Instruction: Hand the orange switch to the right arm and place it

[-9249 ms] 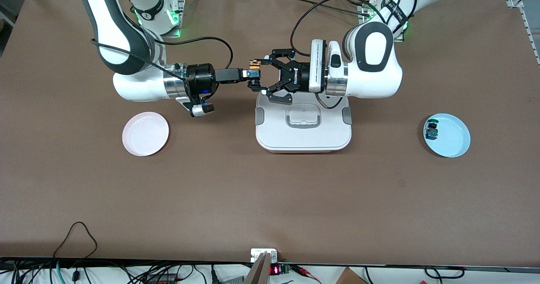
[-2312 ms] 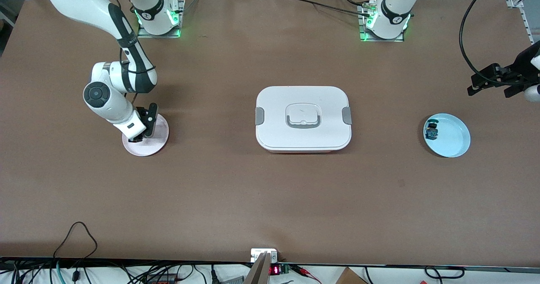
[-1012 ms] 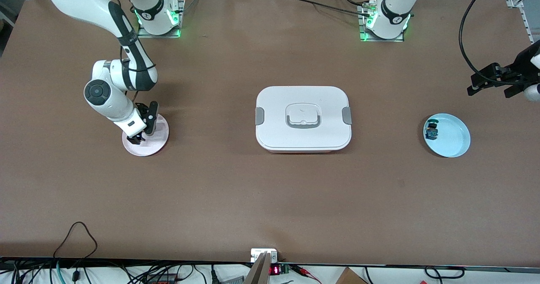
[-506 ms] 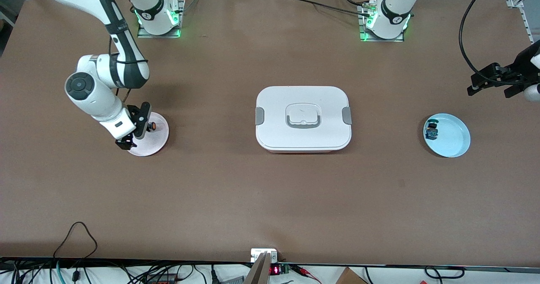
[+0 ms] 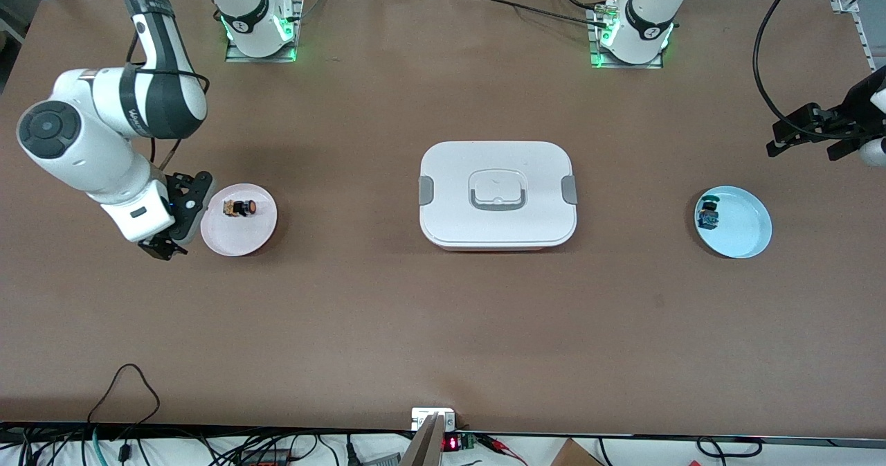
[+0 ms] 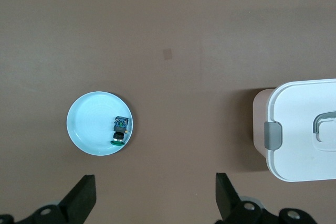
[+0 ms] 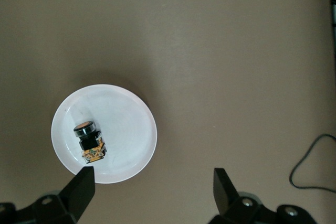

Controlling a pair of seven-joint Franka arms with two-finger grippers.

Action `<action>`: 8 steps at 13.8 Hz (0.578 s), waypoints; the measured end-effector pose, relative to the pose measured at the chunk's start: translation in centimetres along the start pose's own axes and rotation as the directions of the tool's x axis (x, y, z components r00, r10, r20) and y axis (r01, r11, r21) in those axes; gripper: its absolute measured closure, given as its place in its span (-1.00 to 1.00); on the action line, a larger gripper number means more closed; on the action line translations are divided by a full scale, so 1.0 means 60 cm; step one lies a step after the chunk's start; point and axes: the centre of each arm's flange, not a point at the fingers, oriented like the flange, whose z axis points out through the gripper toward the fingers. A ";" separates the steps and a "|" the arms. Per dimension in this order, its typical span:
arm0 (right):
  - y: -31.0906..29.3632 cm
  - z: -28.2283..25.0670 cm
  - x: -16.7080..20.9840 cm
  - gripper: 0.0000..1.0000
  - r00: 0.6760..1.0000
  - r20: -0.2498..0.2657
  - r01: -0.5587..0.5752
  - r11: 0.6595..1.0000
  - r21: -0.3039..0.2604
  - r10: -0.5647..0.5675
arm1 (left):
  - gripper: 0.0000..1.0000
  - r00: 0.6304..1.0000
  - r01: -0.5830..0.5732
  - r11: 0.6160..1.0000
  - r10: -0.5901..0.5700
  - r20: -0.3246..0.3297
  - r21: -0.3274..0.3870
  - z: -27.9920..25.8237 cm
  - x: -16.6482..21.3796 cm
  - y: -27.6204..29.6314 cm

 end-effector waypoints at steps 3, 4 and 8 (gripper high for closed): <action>0.005 -0.052 -0.002 -1.00 0.984 -0.046 -0.175 0.984 -0.014 0.174 | -1.00 1.000 0.000 1.000 0.000 0.000 0.000 0.000 0.000 0.000; 0.002 -0.063 -0.004 -1.00 0.965 -0.062 -0.255 0.967 0.000 0.254 | -1.00 1.000 0.000 1.000 0.000 0.000 0.000 0.000 0.000 0.000; -0.008 -0.090 -0.021 -1.00 0.845 -0.042 -0.530 0.845 0.061 0.533 | -1.00 1.000 0.000 1.000 0.000 0.000 0.000 0.000 0.000 0.000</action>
